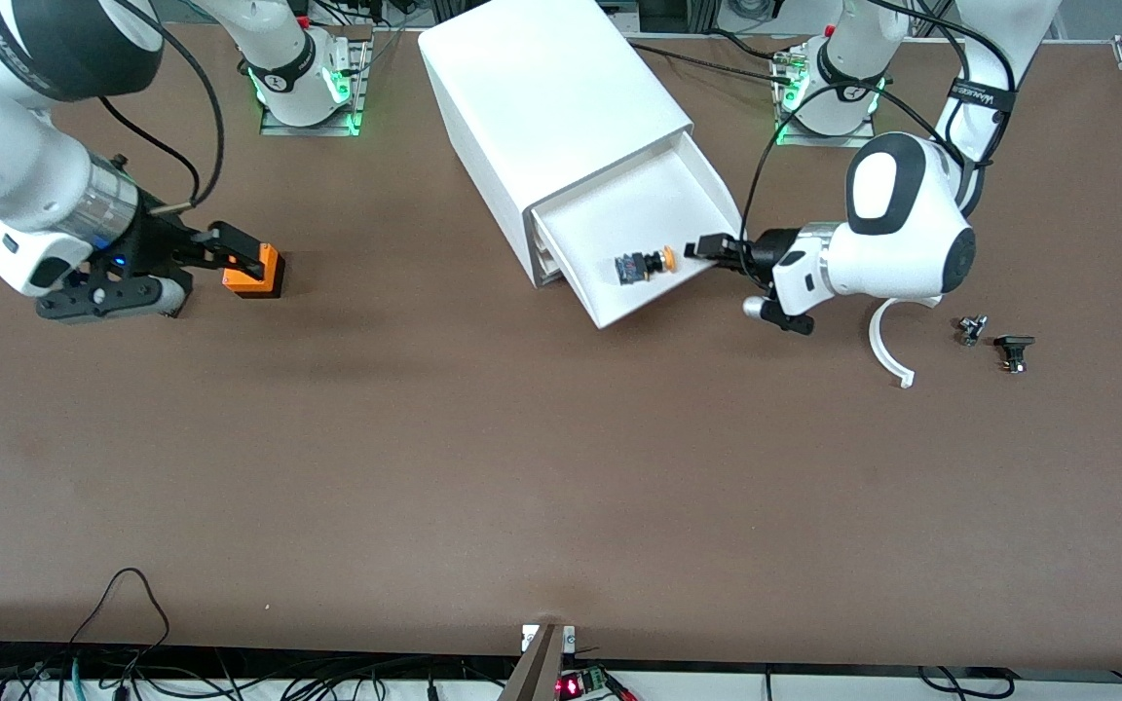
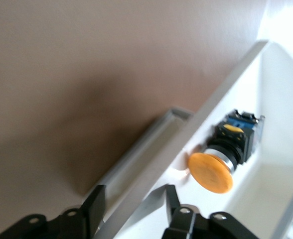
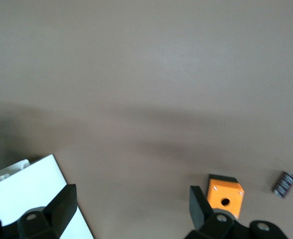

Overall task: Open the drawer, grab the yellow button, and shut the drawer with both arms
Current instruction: 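Release the drawer with the left gripper while the right gripper reaches the drawer, then lower the right gripper into the drawer and grasp the orange button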

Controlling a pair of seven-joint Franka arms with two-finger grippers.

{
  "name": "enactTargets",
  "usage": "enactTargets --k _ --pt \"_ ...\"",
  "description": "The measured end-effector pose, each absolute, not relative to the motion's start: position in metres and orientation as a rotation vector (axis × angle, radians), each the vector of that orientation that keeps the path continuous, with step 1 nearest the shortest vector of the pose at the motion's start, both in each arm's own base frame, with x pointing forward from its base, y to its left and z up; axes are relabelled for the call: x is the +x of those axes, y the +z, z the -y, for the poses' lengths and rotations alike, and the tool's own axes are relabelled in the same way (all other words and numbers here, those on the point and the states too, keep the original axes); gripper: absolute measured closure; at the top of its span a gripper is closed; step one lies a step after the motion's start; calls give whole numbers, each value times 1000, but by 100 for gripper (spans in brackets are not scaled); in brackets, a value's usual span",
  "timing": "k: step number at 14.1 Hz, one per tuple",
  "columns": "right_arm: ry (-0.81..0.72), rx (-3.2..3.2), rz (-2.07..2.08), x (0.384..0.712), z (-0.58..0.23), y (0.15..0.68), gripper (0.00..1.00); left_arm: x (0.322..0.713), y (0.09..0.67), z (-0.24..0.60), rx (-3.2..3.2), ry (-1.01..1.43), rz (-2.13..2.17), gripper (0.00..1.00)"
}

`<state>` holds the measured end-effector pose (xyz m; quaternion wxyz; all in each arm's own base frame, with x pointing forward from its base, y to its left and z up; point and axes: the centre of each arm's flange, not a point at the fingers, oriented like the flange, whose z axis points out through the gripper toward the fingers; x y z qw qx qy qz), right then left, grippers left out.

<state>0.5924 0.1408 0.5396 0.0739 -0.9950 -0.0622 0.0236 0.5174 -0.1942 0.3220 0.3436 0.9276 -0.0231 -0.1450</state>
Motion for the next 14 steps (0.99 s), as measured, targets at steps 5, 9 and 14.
enactTargets --k 5,9,14 --pt "19 -2940 439 613 -260 527 0 553 377 101 2452 -115 -136 0" --pt "-102 -2859 719 611 -322 521 0 545 461 62 2612 5 -14 0" --pt "-327 -2628 1111 594 -407 523 0 525 610 42 3020 4 278 0"
